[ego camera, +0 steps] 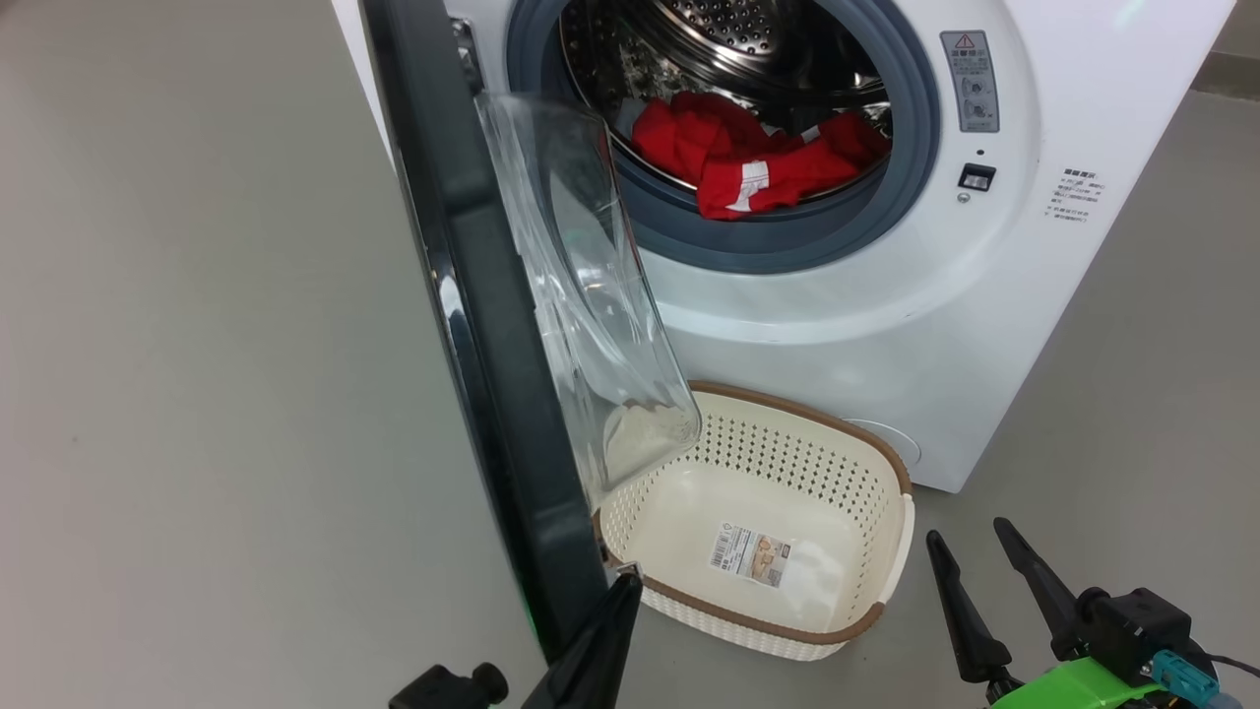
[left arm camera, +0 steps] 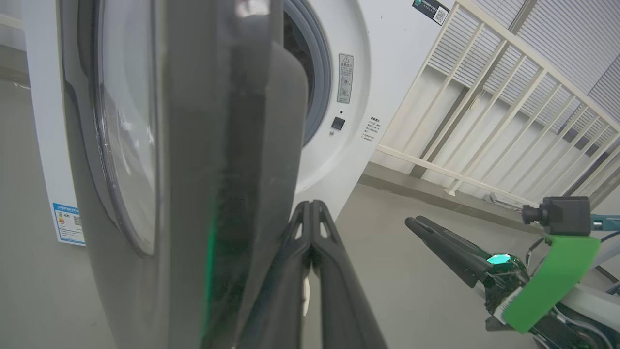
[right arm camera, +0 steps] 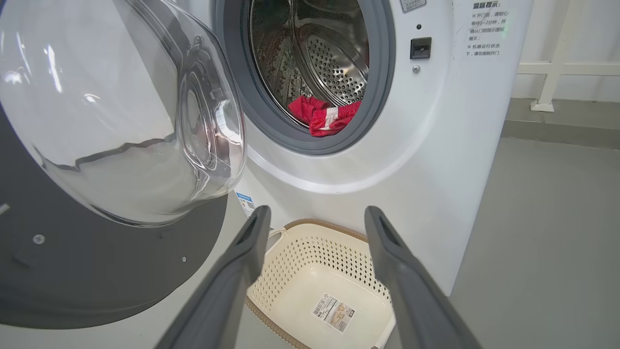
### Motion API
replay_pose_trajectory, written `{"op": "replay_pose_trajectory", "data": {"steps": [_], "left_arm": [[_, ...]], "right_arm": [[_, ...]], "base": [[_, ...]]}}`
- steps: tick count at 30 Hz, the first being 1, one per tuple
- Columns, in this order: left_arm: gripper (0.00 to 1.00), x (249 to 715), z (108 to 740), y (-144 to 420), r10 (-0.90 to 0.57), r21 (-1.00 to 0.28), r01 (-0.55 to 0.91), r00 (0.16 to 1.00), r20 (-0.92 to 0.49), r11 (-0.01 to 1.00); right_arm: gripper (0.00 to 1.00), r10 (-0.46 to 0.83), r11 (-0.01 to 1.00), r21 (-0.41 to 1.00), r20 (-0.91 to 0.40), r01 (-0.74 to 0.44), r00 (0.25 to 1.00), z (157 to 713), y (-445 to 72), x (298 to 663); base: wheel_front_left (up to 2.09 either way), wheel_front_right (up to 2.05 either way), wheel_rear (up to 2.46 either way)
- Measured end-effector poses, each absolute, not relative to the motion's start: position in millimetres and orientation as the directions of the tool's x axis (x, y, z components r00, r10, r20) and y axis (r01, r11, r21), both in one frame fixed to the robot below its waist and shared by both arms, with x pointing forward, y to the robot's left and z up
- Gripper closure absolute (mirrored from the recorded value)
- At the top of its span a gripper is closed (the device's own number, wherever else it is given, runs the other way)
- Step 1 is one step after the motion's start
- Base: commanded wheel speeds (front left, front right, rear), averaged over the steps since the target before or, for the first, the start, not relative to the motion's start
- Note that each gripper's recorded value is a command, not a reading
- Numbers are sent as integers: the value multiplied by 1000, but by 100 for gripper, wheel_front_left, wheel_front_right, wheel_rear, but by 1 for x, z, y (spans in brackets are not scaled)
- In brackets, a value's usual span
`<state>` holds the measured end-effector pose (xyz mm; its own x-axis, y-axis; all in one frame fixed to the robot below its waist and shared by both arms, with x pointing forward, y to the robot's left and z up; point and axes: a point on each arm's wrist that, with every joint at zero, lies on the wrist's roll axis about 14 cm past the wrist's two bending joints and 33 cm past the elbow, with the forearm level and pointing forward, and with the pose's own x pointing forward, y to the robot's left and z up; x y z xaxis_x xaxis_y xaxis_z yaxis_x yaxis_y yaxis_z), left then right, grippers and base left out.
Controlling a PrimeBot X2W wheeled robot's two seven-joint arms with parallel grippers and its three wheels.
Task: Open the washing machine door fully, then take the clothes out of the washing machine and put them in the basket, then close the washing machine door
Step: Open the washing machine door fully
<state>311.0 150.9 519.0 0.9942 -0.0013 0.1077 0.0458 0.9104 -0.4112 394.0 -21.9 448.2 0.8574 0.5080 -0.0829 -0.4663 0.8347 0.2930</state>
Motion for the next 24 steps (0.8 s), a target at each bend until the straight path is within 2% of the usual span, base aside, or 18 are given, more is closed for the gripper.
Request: {"op": "replay_pose_trajectory", "data": {"steps": [8, 18, 24], "left_arm": [[100, 307, 515, 171, 72, -418, -27, 993, 94, 908], [100, 289, 504, 235, 304, -395, -263, 952, 45, 881], [100, 272, 500, 283, 452, -351, -414, 892, 29, 840]], "right_arm": [[0, 517, 828, 296, -80, -475, 852, 449, -17, 394], [0, 526, 823, 301, -84, -481, 847, 447, -14, 395], [0, 525, 824, 303, -90, -479, 846, 444, -14, 395]], "base": [[0, 0, 0], [0, 0, 0], [0, 0, 0]]}}
